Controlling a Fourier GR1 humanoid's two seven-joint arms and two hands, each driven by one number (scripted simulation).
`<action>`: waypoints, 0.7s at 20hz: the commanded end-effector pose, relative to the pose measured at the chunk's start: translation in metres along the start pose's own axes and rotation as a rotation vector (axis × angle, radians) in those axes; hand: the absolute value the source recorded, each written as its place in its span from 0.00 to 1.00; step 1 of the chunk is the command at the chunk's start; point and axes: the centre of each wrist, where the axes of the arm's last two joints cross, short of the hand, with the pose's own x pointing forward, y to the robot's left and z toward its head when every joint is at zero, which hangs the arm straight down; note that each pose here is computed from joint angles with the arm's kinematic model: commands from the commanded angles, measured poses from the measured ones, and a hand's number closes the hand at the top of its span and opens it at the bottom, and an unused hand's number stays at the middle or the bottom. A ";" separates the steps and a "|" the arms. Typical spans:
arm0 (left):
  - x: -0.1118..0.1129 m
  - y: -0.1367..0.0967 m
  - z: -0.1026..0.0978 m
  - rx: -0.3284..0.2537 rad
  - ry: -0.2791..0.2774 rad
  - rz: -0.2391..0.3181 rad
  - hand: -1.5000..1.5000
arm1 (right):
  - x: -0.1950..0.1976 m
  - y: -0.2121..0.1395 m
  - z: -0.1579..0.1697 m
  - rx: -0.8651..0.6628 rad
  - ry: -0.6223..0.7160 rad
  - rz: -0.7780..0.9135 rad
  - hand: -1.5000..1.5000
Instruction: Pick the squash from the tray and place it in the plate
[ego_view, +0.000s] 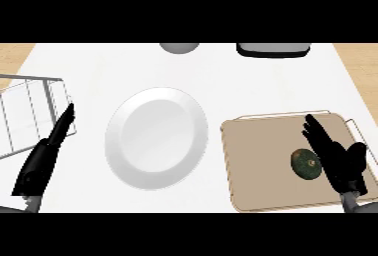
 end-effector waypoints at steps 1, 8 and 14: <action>-0.007 0.005 0.010 0.023 0.029 0.002 0.50 | 0.032 -0.001 0.004 -0.039 -0.094 -0.107 0.00; -0.037 0.006 0.050 0.143 0.171 0.007 0.50 | 0.055 -0.053 0.005 -0.611 -0.477 -0.202 0.00; -0.033 0.020 0.041 0.145 0.158 0.018 0.50 | 0.026 0.014 0.043 -0.866 -0.663 -0.371 0.00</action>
